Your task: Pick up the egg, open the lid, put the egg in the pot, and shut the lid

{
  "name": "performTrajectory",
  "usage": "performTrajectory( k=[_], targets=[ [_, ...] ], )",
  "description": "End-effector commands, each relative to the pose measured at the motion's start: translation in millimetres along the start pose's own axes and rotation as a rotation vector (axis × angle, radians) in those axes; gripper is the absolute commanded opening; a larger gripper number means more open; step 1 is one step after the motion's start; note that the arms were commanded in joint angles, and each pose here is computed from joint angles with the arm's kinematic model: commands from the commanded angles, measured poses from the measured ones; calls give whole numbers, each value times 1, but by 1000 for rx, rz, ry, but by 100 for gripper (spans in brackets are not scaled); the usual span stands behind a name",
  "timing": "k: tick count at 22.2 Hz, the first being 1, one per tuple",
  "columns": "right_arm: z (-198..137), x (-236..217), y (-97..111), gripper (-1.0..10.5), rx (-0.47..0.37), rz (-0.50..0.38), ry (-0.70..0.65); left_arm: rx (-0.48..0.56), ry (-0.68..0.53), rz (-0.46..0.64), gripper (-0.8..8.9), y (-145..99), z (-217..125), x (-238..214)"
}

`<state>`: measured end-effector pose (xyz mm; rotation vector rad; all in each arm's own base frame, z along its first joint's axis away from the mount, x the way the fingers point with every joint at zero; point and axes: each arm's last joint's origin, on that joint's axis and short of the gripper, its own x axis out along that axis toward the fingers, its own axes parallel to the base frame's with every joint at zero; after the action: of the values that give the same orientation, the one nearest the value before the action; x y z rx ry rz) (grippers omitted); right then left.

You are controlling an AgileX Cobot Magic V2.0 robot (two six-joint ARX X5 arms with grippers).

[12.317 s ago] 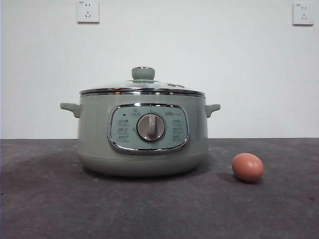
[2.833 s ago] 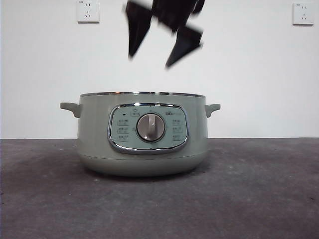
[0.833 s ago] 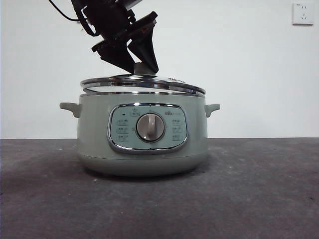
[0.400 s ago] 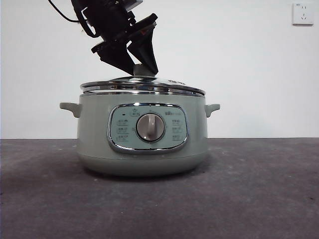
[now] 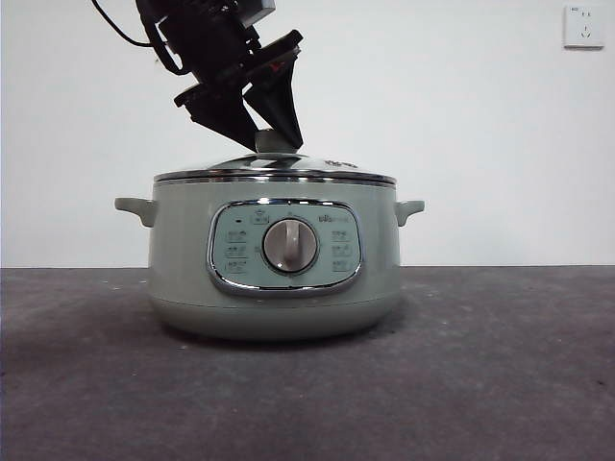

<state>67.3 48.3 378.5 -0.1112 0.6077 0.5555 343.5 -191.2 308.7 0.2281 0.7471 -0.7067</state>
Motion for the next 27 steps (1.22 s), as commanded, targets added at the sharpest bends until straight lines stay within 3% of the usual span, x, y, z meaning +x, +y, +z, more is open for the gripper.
performTrajectory(
  k=[1,3,4,16,21,27],
  targets=[
    [-1,2,0,501,9,-3,0,-7,59,-12,145,2,-8,7],
    [-1,2,0,501,9,-3,1,-8,57,-11,363,2,-8,7],
    [-1,2,0,501,10,-3,2,-8,57,-11,385,2,-8,7],
    [-2,2,0,501,10,-4,7,6,-20,1,383,-1,4,-22],
    [-2,2,0,501,10,-4,7,15,-120,21,383,-8,12,-75],
    [-2,2,0,501,9,-4,9,-5,-92,-21,381,-31,-10,-162]
  ],
)
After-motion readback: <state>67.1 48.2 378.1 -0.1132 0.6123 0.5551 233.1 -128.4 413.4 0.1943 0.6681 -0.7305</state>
